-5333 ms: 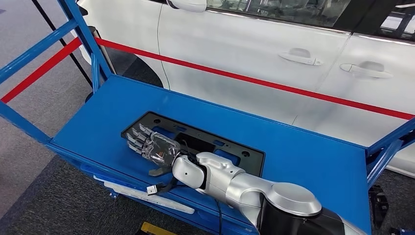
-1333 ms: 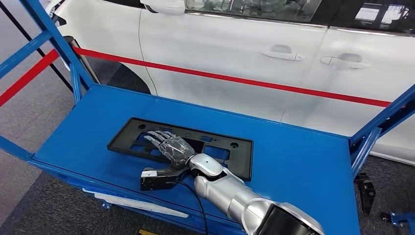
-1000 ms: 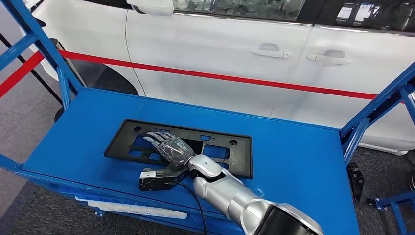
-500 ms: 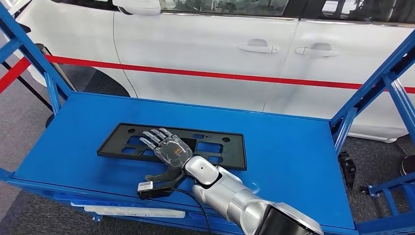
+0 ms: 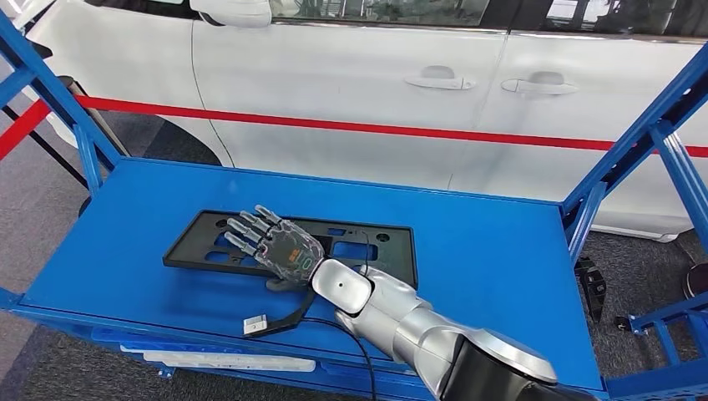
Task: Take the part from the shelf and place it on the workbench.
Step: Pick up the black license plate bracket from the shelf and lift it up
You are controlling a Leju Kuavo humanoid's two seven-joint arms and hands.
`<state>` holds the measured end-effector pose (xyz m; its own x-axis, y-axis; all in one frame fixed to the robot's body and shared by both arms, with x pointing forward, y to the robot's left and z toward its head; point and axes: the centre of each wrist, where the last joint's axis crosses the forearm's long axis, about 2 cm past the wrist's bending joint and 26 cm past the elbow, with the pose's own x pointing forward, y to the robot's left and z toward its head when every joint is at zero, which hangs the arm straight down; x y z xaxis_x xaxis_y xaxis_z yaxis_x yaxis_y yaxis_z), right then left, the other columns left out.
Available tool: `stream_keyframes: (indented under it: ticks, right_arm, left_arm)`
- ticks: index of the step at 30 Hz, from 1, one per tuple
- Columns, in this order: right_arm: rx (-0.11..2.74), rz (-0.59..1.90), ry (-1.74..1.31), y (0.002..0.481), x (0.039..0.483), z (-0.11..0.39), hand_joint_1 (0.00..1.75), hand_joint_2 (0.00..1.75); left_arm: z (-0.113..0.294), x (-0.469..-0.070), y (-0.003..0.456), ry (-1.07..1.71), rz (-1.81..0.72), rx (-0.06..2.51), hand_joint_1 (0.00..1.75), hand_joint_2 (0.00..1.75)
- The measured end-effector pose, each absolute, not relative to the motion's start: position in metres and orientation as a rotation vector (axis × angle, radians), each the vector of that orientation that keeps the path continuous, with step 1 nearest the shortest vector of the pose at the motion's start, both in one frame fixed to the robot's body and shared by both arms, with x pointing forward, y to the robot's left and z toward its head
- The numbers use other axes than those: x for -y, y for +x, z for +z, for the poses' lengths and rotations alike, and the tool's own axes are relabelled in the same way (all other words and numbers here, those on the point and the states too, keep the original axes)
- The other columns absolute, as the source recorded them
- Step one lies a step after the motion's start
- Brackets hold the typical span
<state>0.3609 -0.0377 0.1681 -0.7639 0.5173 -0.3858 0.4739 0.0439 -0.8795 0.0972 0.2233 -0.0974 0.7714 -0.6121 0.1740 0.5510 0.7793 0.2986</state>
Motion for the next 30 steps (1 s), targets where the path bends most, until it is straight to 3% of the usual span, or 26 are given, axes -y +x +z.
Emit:
stream_keyframes:
  ticks: [6,7,10,11,14,18,22,29,30]
  right_arm:
    - [2.312,1.926,-1.247,0.351,0.036,0.167,0.02,1.75]
    - [2.311,1.908,-1.265,0.350,0.035,0.167,0.24,1.75]
    - [2.303,1.865,-1.298,0.348,0.035,0.167,1.20,1.75]
    - [2.299,1.853,-1.309,0.347,0.034,0.166,1.14,1.75]
    - [2.289,1.805,-1.347,0.343,0.032,0.164,0.70,1.75]
    - [2.301,1.780,-1.384,0.337,0.029,0.162,0.70,1.75]
    - [2.320,1.799,-1.386,0.334,0.028,0.160,0.00,1.75]
    - [2.326,1.818,-1.411,0.332,0.028,0.158,0.00,1.75]
    - [2.324,1.825,-1.414,0.332,0.028,0.158,0.42,1.75]
  left_arm:
    - [-0.097,-0.223,0.101,0.241,-0.652,0.274,0.00,0.00]
    - [-0.096,-0.223,0.101,0.242,-0.651,0.275,0.00,0.00]
    - [-0.096,-0.223,0.102,0.242,-0.649,0.277,0.00,0.00]
    - [-0.096,-0.223,0.102,0.242,-0.648,0.277,0.00,0.00]
    - [-0.096,-0.223,0.103,0.242,-0.644,0.277,0.00,0.00]
    - [-0.096,-0.223,0.104,0.242,-0.644,0.278,0.00,0.00]
    - [-0.096,-0.223,0.104,0.242,-0.644,0.279,0.00,0.00]
    - [-0.096,-0.222,0.104,0.242,-0.650,0.280,0.00,0.00]
    - [-0.096,-0.222,0.104,0.242,-0.650,0.280,0.00,0.00]
